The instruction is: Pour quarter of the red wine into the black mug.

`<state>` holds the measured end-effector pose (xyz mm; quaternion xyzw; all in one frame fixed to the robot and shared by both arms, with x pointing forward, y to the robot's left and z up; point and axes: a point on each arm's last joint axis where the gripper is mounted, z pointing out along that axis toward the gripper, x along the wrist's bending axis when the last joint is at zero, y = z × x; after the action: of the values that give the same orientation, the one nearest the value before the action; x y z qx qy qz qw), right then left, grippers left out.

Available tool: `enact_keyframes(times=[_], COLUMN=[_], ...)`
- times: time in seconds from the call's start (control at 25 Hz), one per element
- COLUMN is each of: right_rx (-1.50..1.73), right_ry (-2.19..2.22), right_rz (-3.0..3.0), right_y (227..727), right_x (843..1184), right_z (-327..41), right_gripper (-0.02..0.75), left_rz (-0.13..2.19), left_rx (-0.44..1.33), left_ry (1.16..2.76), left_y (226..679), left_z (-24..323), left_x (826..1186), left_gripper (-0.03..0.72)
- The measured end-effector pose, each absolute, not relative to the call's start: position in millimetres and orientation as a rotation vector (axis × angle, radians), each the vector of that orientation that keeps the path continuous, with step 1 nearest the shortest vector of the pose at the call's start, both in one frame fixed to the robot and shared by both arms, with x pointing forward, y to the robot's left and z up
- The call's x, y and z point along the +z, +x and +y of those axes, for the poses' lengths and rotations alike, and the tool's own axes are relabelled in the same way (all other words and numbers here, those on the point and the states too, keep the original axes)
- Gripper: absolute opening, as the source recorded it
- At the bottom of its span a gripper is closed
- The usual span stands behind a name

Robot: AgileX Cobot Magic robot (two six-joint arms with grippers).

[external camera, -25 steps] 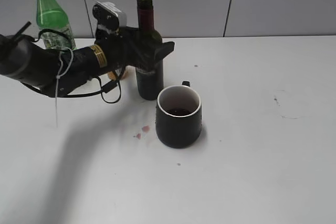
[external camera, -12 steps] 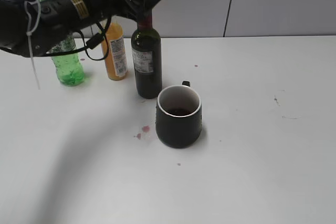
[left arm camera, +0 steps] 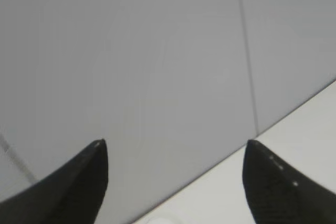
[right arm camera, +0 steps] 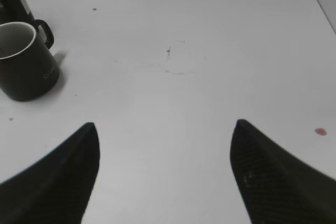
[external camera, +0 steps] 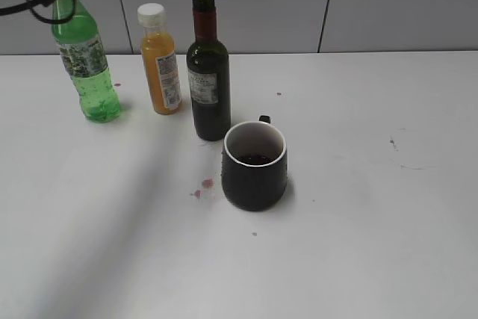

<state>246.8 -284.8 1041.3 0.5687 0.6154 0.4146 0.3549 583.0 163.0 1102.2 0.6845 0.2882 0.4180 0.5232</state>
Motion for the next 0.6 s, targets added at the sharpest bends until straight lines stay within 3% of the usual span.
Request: enact_keyframes(times=[0.36, 0.48, 0.6], right_rx=[1.071, 1.071, 1.071], right_ry=[1.469, 1.469, 1.469], right_rz=[1.591, 1.591, 1.591], right_y=[246.8, 246.8, 246.8], right_x=[1041.3, 1041.3, 1041.3], right_z=[-284.8, -284.8, -284.8], right_gripper=[0.586, 0.586, 0.586], left_rz=[1.318, 1.489, 1.640], left_rx=[1.036, 0.963, 0.820], left_ry=[2.074, 2.179, 2.177], left_y=[520.2, 502.3, 488.2], left_z=[227.0, 247.2, 267.0], left_x=[1117.0, 1115.5, 1115.9], left_gripper=[0.591, 0.591, 0.590])
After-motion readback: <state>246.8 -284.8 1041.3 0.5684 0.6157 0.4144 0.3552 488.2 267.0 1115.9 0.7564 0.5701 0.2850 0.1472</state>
